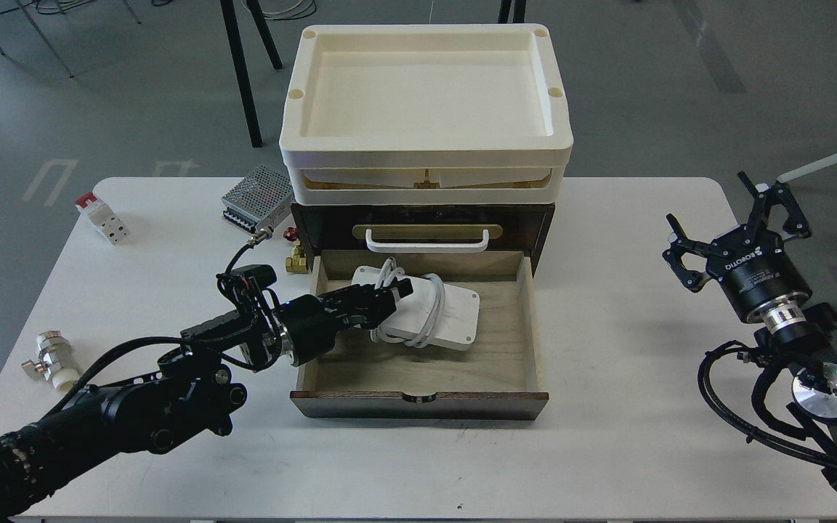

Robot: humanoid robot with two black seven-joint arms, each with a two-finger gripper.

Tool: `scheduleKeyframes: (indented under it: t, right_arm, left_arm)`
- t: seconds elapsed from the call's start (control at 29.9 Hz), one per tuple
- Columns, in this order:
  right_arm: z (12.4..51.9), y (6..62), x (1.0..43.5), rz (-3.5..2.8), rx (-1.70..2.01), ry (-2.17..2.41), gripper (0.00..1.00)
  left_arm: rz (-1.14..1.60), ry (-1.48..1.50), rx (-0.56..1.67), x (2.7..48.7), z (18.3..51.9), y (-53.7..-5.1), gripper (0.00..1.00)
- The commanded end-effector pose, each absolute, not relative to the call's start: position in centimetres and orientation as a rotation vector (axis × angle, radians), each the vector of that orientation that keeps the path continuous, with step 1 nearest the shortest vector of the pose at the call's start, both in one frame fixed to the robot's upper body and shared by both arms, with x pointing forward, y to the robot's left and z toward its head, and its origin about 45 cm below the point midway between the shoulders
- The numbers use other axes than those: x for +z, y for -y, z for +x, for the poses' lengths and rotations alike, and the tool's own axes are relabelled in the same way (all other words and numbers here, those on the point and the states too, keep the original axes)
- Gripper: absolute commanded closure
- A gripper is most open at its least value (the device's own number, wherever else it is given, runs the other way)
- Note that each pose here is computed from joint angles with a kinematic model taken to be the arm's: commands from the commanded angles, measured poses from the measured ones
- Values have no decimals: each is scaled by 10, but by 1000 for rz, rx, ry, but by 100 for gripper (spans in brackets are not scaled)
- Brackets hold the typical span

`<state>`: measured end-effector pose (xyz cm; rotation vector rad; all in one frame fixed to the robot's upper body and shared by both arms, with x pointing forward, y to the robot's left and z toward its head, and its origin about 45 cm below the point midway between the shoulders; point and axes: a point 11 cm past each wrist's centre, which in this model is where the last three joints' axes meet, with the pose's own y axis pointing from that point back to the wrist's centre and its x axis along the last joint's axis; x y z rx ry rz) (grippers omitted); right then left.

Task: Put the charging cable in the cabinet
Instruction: 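Release the brick in the drawer and open the left gripper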

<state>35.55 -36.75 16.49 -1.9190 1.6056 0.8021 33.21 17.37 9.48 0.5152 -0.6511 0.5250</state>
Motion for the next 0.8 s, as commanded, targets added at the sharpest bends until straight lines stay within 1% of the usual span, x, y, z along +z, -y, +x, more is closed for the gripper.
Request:
scheduleKeyframes:
  t: [0.0, 0.03, 0.07, 0.13, 0.3, 0.6, 0.77]
  right_arm:
    - [356, 368, 165, -1918, 802, -1606, 1]
    - [356, 368, 165, -1918, 802, -1606, 1]
    - [356, 368, 165, -1918, 802, -1606, 1]
    - [356, 368, 165, -1918, 802, -1606, 1]
    - [356, 368, 165, -1918, 802, -1606, 1]
    - [356, 368, 165, -1918, 802, -1606, 1]
    - [356, 367, 165, -1921, 801, -1604, 1]
  left_arm:
    - [520, 641, 519, 91, 327, -176, 28]
    - [521, 641, 518, 92, 327, -177, 21]
    - [525, 640, 516, 91, 326, -179, 18]
    - [527, 642, 513, 91, 326, -180, 15]
    - [568, 656, 481, 85, 321, -191, 15]
    - [620, 706, 500, 98, 335, -220, 15]
    - [580, 730, 486, 111, 336, -211, 15]
